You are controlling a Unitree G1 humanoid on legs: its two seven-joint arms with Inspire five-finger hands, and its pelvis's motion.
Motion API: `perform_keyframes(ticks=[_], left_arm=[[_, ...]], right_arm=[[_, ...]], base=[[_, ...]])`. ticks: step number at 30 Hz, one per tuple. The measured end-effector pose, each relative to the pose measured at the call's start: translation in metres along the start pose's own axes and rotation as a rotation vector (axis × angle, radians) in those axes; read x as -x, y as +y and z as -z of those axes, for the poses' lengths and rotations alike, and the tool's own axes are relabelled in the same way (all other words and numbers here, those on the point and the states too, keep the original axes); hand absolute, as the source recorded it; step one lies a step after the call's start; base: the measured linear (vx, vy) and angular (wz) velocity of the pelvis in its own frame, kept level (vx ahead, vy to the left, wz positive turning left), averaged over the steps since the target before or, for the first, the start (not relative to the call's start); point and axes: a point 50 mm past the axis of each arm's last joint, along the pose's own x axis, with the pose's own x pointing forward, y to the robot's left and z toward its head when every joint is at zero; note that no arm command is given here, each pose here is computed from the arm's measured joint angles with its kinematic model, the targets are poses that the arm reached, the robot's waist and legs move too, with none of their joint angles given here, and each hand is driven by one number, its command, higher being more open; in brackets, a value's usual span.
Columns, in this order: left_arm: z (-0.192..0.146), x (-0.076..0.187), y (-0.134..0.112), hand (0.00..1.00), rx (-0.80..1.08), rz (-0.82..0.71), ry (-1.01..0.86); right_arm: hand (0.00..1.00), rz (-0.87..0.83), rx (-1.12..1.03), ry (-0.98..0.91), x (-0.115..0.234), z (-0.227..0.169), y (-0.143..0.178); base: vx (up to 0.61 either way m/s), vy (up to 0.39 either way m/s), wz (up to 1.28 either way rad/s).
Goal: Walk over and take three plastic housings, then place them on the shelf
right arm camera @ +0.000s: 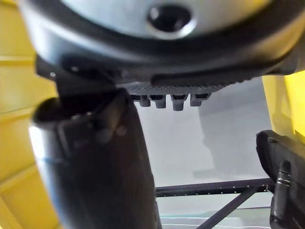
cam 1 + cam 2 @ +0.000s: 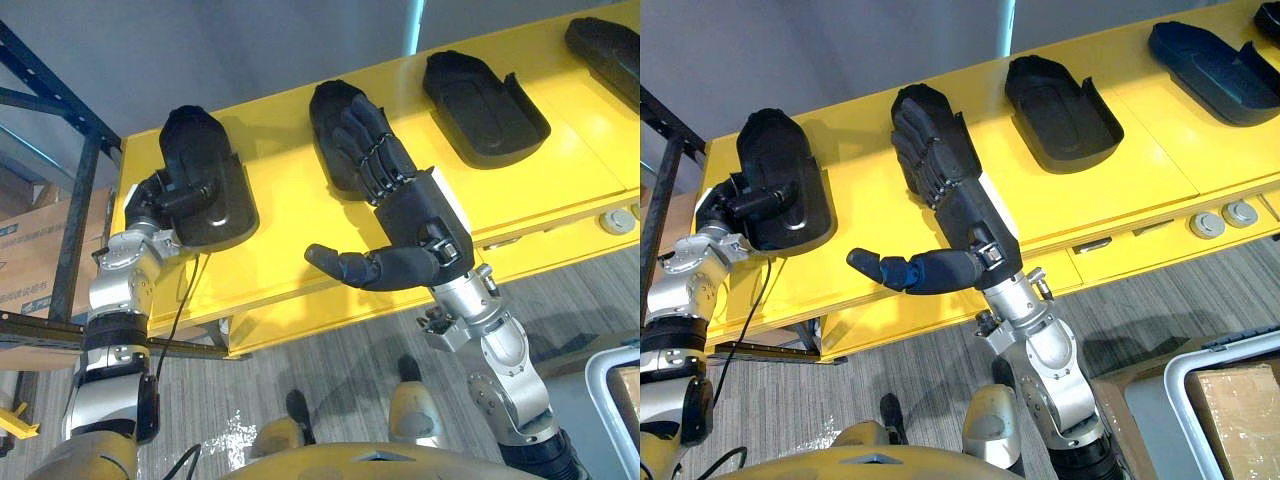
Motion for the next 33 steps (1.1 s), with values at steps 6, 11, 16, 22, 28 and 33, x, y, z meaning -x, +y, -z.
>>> perform_keyframes(ticks=[6, 11, 16, 22, 28, 33], left_arm=[[-0.01, -0.003, -0.002, 1.0, -0.03, -0.027, -0.025], [-0.012, -0.004, -0.002, 1.0, -0.079, -0.05, -0.04], [-0.016, -0.004, -0.001, 1.0, -0.16, -0.102, -0.071], [-0.018, -0.005, -0.003, 1.0, -0.315, -0.126, -0.092], [-0.023, -0.003, -0.003, 1.0, -0.544, -0.213, -0.154], [-0.034, 0.0, 0.009, 1.0, -0.664, -0.346, -0.228]], right_arm=[[1.0, -0.004, -0.003, -0.003, 0.0, 0.0, 0.001], [1.0, -0.006, -0.005, -0.007, 0.0, -0.002, 0.002], [1.0, 0.001, -0.009, 0.004, 0.003, 0.0, 0.002], [1.0, 0.012, -0.022, 0.033, 0.012, 0.004, 0.004], [1.0, 0.033, -0.013, 0.049, 0.021, 0.013, 0.0], [1.0, 0.081, 0.024, 0.131, 0.029, 0.031, -0.008]], base=[[0.0, -0.004, -0.03], [-0.02, -0.002, -0.05], [0.0, -0.001, -0.01], [0.0, 0.0, 0.0], [0.0, 0.0, 0.01], [0.04, 0.004, 0.08]])
